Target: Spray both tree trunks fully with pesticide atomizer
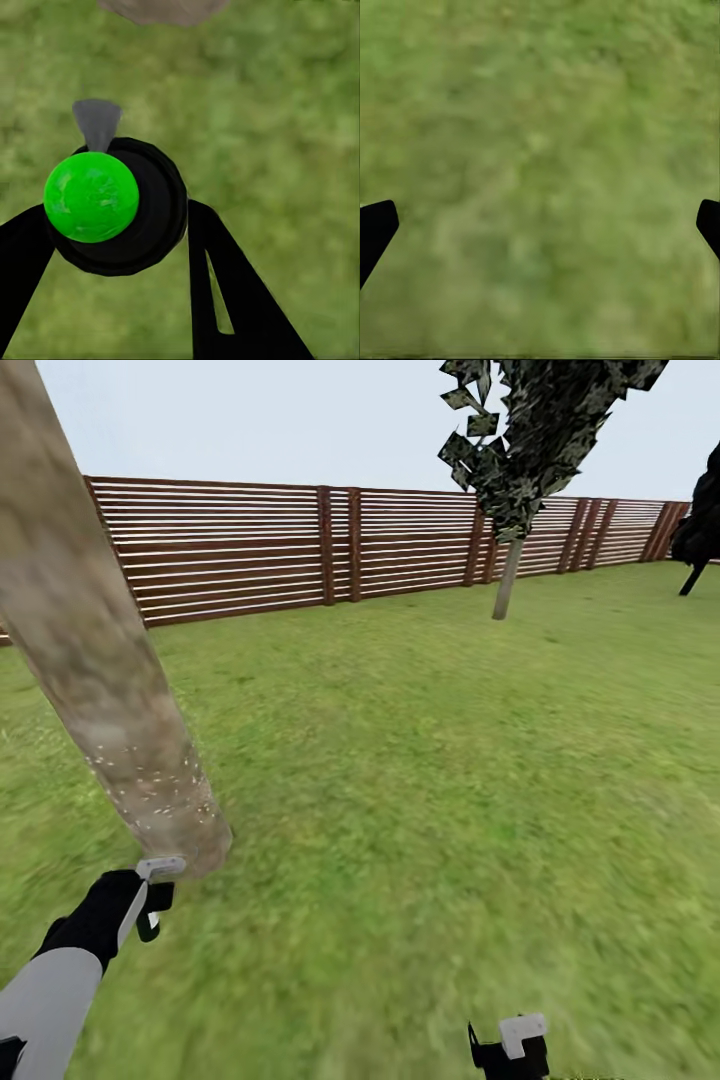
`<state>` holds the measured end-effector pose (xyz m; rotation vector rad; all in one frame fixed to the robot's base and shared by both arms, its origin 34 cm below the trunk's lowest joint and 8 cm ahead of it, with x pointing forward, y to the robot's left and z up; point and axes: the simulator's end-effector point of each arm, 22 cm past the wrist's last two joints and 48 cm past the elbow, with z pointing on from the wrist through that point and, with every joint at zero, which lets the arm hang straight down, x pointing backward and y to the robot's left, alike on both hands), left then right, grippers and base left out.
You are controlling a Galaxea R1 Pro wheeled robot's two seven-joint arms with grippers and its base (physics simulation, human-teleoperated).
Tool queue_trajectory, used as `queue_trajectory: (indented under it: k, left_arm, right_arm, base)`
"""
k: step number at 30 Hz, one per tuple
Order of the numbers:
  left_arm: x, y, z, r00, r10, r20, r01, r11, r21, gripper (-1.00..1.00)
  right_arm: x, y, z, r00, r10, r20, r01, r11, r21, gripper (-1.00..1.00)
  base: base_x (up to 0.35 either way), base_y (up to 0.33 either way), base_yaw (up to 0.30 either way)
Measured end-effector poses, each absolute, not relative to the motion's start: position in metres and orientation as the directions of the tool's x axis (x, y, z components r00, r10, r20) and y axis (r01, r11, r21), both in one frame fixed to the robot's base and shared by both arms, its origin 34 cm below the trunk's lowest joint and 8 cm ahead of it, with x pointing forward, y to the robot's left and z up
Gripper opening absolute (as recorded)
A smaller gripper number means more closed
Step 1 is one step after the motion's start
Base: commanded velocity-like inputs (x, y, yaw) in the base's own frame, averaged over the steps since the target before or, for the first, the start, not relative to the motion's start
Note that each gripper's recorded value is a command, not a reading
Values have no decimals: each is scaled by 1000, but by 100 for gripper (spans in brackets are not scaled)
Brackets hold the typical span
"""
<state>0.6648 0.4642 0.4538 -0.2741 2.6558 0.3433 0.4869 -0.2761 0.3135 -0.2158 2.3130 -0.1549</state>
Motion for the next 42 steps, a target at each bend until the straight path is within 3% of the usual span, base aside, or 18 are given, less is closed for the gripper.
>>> queue_trajectory:
  k: [10, 12, 15, 16, 17, 18, 23, 27, 28, 35, 42]
  left_arm:
    - [657, 457, 440, -875, -118, -470, -226, 957, 180, -100]
    - [673, 423, 437, -846, -1, -532, -96, 984, 152, -100]
    - [637, 360, 403, -762, 316, -565, 322, 942, 92, -100]
    - [625, 347, 401, -711, 418, -566, 457, 886, 80, -100]
    - [594, 322, 391, -633, 556, -538, 649, 760, 21, -100]
    - [586, 315, 389, -617, 581, -531, 686, 728, 0, -100]
    - [555, 284, 383, -538, 697, -475, 815, 574, -81, -100]
    - [549, 280, 383, -531, 706, -468, 826, 555, -101, -100]
    - [549, 280, 383, -532, 706, -467, 826, 554, -102, -100]
    - [538, 241, 377, -470, 752, -462, 874, 470, -125, -100]
    - [529, 181, 376, -419, 758, -500, 904, 397, -157, -100]
  right_arm:
    - [487, -275, 314, -672, -204, -712, -108, 978, -178, 100]
    - [489, -273, 314, -670, -203, -714, -110, 978, -175, 100]
    - [533, -260, 339, -579, -263, -772, -172, 965, -200, 100]
    - [550, -241, 348, -534, -351, -769, -286, 931, -227, 100]
    - [553, -190, 349, -461, -514, -723, -569, 797, -203, 100]
    - [557, -170, 356, -423, -537, -730, -652, 740, -166, 100]
    - [582, -117, 401, -295, -556, -777, -845, 531, -59, 100]
    - [569, -103, 403, -271, -572, -774, -890, 455, -25, 100]
    - [565, -100, 403, -264, -579, -771, -900, 435, -19, -100]
    - [552, -38, 424, -211, -539, -815, -943, 332, 24, -100]
    - [552, 0, 443, -170, -507, -845, -956, 293, 16, -100]
  base:
    - [-334, -6, 185]
    - [-337, 0, 5]
    - [-337, 0, 1]
    - [-283, 0, 0]
    - [-157, 0, 0]
    - [-80, 0, 0]
    - [-14, 0, 0]
    - [0, 0, 0]
    - [0, 0, 0]
    - [0, 0, 0]
    - [0, 0, 0]
